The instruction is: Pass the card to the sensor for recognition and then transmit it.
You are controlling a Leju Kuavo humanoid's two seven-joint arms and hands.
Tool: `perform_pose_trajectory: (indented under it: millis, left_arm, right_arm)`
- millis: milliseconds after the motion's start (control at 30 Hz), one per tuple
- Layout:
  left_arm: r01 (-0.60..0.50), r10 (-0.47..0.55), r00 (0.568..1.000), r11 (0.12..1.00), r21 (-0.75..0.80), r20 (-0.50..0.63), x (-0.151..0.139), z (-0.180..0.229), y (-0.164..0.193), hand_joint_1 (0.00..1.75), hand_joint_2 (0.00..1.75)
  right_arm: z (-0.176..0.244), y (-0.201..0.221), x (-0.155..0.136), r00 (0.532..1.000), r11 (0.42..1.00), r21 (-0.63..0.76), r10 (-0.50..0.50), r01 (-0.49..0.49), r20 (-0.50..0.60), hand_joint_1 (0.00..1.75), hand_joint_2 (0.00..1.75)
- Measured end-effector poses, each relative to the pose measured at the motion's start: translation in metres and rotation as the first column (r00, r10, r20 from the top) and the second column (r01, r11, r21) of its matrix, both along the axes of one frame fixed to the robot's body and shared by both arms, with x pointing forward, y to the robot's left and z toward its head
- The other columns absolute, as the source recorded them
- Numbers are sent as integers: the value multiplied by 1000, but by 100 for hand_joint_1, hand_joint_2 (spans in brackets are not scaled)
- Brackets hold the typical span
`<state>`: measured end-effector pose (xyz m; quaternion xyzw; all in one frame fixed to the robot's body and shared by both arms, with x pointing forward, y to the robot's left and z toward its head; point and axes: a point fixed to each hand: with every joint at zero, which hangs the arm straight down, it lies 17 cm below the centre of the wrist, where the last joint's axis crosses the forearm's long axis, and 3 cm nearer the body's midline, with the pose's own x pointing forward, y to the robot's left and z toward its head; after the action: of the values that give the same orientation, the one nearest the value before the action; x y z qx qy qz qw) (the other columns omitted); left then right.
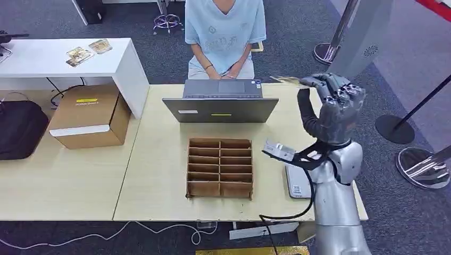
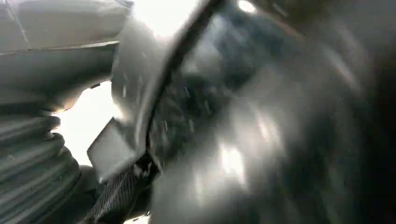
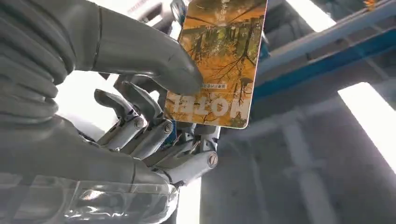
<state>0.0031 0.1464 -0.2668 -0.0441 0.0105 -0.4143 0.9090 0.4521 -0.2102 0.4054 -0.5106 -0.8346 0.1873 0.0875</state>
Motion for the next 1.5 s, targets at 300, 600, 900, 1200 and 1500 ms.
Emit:
perform_pose_trajectory:
  millis: [300, 600, 900, 1200, 1500]
  left_arm:
    - [225, -224, 974, 973, -45, 32, 8, 1, 4, 0, 175]
    - [350, -347, 937, 935, -61, 48, 16, 2, 11, 0, 175]
    - [390, -388, 921, 919, -66, 42, 19, 3, 13, 0, 175]
    - [350, -349, 937, 935, -49, 18, 18, 3, 14, 0, 175]
    - [337, -337, 941, 941, -36, 1, 17, 4, 14, 0, 175]
  right_arm:
    - [35, 33, 20, 999, 996, -88, -32, 36, 40, 175, 175]
    - [54, 63, 89, 981, 982, -104, -169, 159, -98, 175, 175]
    - [46, 106, 122, 965, 963, -213, -203, 165, -166, 175, 175]
    - [45, 101, 148, 939, 952, -226, -257, 206, -230, 175, 175]
    - [22, 77, 172, 887, 938, -227, -325, 260, -329, 175, 175]
